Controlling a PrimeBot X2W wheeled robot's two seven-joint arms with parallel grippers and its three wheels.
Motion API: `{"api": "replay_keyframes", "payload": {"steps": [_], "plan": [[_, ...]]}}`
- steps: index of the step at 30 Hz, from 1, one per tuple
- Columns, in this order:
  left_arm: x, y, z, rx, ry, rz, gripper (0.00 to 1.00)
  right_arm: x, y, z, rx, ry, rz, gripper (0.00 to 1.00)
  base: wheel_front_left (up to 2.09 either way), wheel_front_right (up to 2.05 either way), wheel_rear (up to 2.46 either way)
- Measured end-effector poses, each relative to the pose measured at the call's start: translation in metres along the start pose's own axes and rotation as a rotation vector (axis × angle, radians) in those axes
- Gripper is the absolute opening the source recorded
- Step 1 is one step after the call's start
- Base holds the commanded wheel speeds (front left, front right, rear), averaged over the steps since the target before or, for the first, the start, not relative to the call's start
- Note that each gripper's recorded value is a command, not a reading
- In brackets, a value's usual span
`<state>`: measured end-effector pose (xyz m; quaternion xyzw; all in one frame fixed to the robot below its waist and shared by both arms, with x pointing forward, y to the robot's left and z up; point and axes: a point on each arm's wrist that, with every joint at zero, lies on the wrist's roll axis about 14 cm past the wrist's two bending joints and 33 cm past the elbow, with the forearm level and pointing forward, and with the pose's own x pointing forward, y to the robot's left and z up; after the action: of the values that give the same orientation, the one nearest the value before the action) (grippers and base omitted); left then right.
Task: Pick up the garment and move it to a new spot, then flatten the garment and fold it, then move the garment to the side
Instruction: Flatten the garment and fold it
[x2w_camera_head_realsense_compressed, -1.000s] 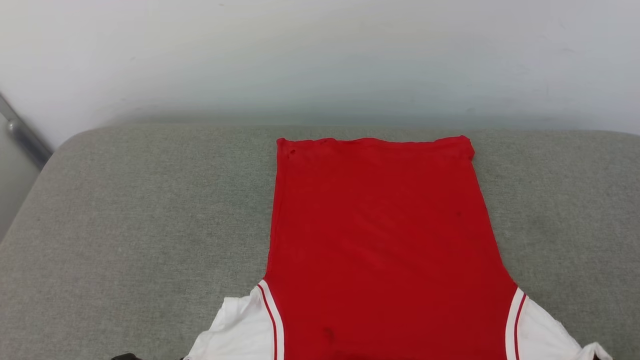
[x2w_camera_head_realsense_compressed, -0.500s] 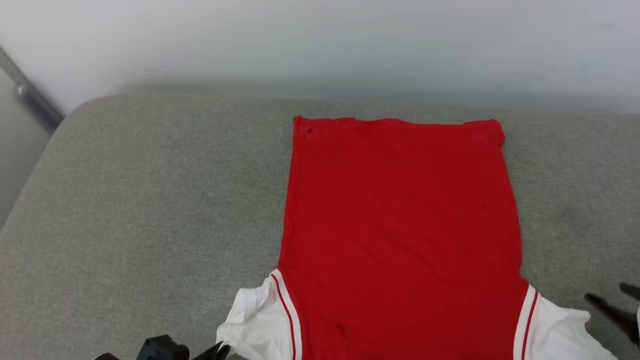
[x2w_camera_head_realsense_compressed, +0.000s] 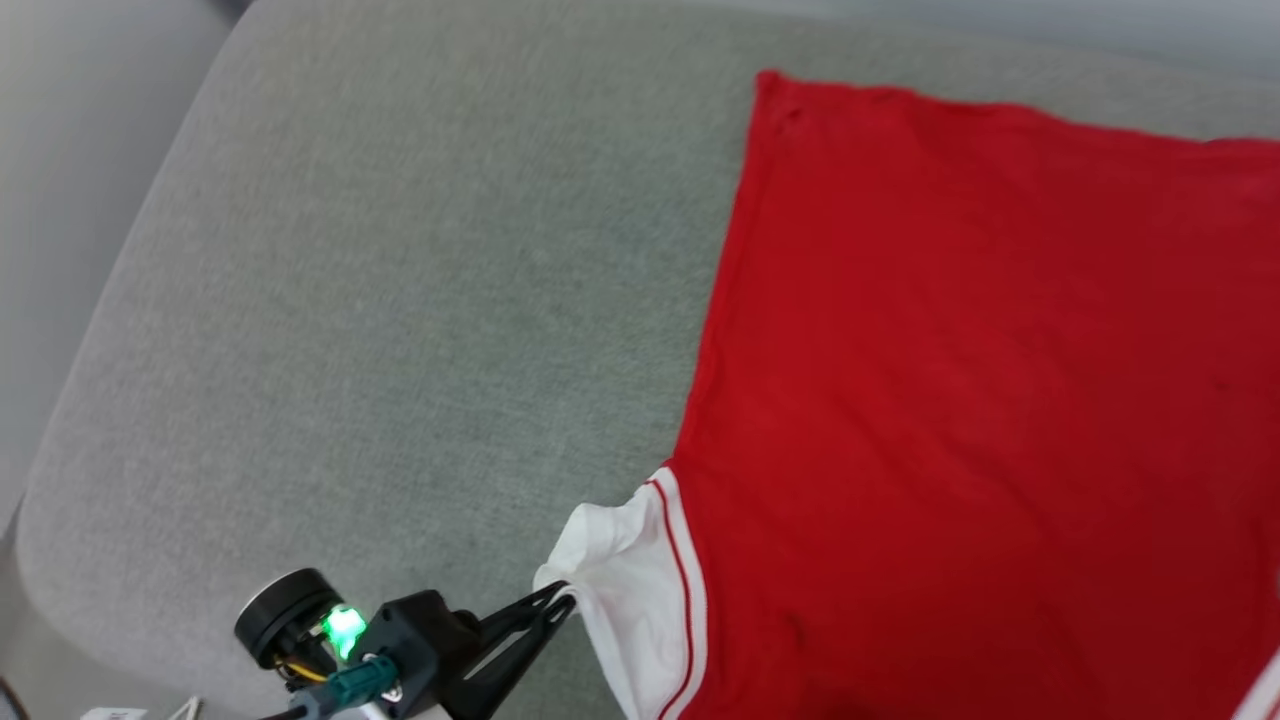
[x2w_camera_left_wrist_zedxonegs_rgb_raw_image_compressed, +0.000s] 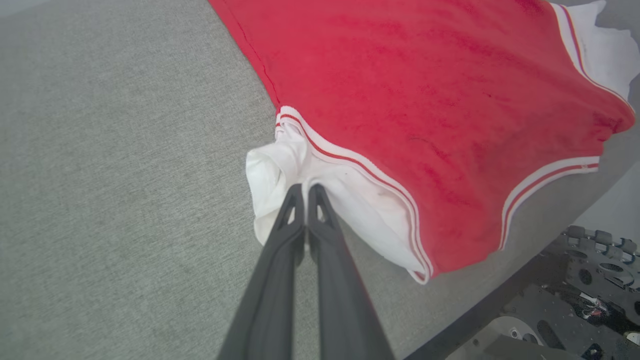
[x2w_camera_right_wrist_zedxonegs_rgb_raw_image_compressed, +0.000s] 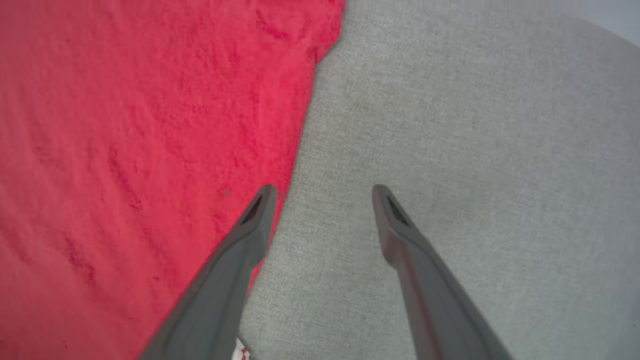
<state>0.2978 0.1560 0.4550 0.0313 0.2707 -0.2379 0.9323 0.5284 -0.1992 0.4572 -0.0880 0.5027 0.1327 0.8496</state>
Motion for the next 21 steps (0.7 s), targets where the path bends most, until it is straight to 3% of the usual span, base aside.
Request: {"api": "replay_keyframes", "payload": {"steps": [7,21], "plan": [[0.01,0.004,-0.011,-0.03,0.063,0.016,0.0,0.054,0.004,0.038,0.052,0.058,-0.009,1.0,0.0,0.0,0.0],[0.019,0.021,-0.031,-0.086,0.13,0.085,0.0,0.136,0.022,0.033,0.137,0.182,0.005,1.0,0.0,0.0,0.0]]}}
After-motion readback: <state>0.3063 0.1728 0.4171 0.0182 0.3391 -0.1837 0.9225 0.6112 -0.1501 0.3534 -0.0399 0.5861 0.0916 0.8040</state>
